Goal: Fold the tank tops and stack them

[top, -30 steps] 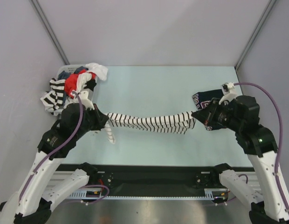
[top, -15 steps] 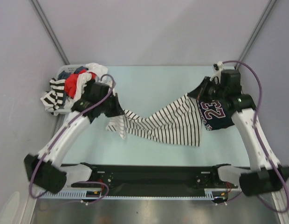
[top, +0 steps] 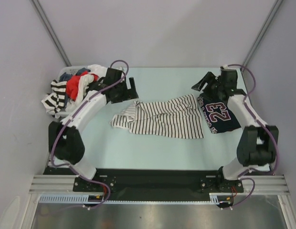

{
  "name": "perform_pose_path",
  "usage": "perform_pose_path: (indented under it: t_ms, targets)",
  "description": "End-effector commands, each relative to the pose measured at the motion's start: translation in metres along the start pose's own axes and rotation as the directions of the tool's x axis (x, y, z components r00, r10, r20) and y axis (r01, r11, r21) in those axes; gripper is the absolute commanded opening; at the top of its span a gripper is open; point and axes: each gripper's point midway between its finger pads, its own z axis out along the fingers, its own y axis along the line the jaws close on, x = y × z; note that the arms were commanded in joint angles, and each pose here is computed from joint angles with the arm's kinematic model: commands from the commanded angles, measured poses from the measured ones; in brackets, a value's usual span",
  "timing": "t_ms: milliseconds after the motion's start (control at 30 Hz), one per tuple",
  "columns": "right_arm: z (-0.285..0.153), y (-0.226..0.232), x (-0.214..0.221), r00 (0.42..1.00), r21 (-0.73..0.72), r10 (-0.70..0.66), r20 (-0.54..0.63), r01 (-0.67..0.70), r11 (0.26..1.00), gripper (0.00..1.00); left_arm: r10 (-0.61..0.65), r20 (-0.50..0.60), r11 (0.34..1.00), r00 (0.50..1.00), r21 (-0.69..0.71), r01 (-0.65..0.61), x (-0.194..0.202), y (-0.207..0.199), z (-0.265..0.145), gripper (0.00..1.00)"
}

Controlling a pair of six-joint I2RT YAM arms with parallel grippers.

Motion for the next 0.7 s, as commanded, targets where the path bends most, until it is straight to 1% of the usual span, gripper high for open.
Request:
perform_pose_path:
  t_ms: [0, 33, 67, 100, 133, 167, 200, 233, 267, 300, 333, 367, 433, 500, 567, 600, 667]
  targets:
    - [-0.039, 0.017, 0.000, 0.994, -0.097, -0.062, 0.086, 0.070, 0.993, 0.70, 0.052, 0.125, 0.999, 0.991, -0.021, -0.049, -0.007, 0.007, -0.040, 1.00]
    - [-0.040, 0.001, 0.020, 0.997, -0.063, -0.051, 0.050, 0.054, 0.997, 0.67, 0.057, 0.141, 0.998, 0.988, -0.011, -0.056, -0.003, 0.007, -0.041, 0.99]
    - [-0.050, 0.000, 0.025, 0.996, -0.064, -0.067, 0.061, 0.071, 0.995, 0.62, 0.065, 0.130, 0.998, 0.989, -0.008, -0.065, 0.017, 0.012, -0.045, 0.98]
    - [-0.054, -0.006, 0.032, 0.994, -0.051, -0.084, 0.064, 0.087, 0.995, 0.56, 0.067, 0.125, 0.998, 0.990, -0.007, -0.067, 0.028, 0.014, -0.045, 0.98]
    - [-0.058, -0.015, 0.042, 0.995, -0.033, -0.084, 0.057, 0.086, 0.996, 0.55, 0.059, 0.106, 0.998, 0.993, -0.006, -0.058, 0.049, 0.021, -0.038, 0.97]
    - [-0.065, -0.025, 0.056, 0.994, -0.021, -0.090, 0.054, 0.091, 0.996, 0.54, 0.056, 0.103, 0.998, 0.993, 0.005, -0.057, 0.059, 0.020, -0.038, 0.96]
    - [-0.068, -0.032, 0.066, 0.994, -0.011, -0.095, 0.048, 0.095, 0.995, 0.53, 0.046, 0.137, 0.998, 0.990, 0.032, -0.051, 0.062, 0.018, -0.048, 0.96]
    - [-0.071, -0.041, 0.072, 0.993, 0.014, -0.103, 0.055, 0.102, 0.995, 0.52, 0.029, 0.169, 0.997, 0.985, 0.066, -0.040, 0.063, 0.014, -0.049, 0.95]
    - [-0.073, -0.055, 0.087, 0.995, 0.040, -0.097, 0.038, 0.096, 0.995, 0.52, 0.027, 0.133, 0.997, 0.991, 0.070, -0.037, 0.087, 0.020, -0.042, 0.95]
    - [-0.082, -0.054, 0.088, 0.992, 0.034, -0.112, 0.062, 0.110, 0.993, 0.52, 0.017, 0.169, 0.995, 0.985, 0.097, -0.034, 0.087, 0.018, -0.051, 0.94]
    - [-0.086, -0.059, 0.093, 0.990, 0.051, -0.124, 0.063, 0.120, 0.991, 0.52, 0.003, 0.167, 0.995, 0.986, 0.102, -0.020, 0.098, 0.023, -0.048, 0.94]
    - [-0.088, -0.069, 0.103, 0.991, 0.072, -0.122, 0.051, 0.118, 0.990, 0.52, -0.004, 0.181, 0.993, 0.984, 0.113, -0.016, 0.100, 0.023, -0.051, 0.95]
    - [-0.097, -0.078, 0.109, 0.989, 0.107, -0.131, 0.074, 0.123, 0.987, 0.50, -0.024, 0.213, 0.991, 0.977, 0.132, -0.004, 0.105, 0.027, -0.058, 0.95]
    - [-0.099, -0.092, 0.122, 0.990, 0.133, -0.127, 0.066, 0.117, 0.984, 0.47, -0.038, 0.253, 0.994, 0.967, 0.111, 0.009, 0.105, 0.035, -0.060, 0.99]
    - [-0.101, -0.096, 0.123, 0.988, 0.142, -0.122, 0.098, 0.108, 0.984, 0.45, -0.079, 0.293, 0.995, 0.953, 0.075, 0.059, 0.108, 0.050, -0.065, 1.00]
    - [-0.100, -0.109, 0.128, 0.989, 0.178, -0.108, 0.101, 0.088, 0.980, 0.45, -0.095, 0.321, 0.995, 0.942, 0.056, 0.081, 0.107, 0.056, -0.067, 1.00]
    - [-0.100, -0.117, 0.133, 0.991, 0.207, -0.071, 0.111, 0.047, 0.977, 0.45, -0.146, 0.348, 0.989, 0.926, 0.041, 0.141, 0.112, 0.067, -0.068, 1.00]
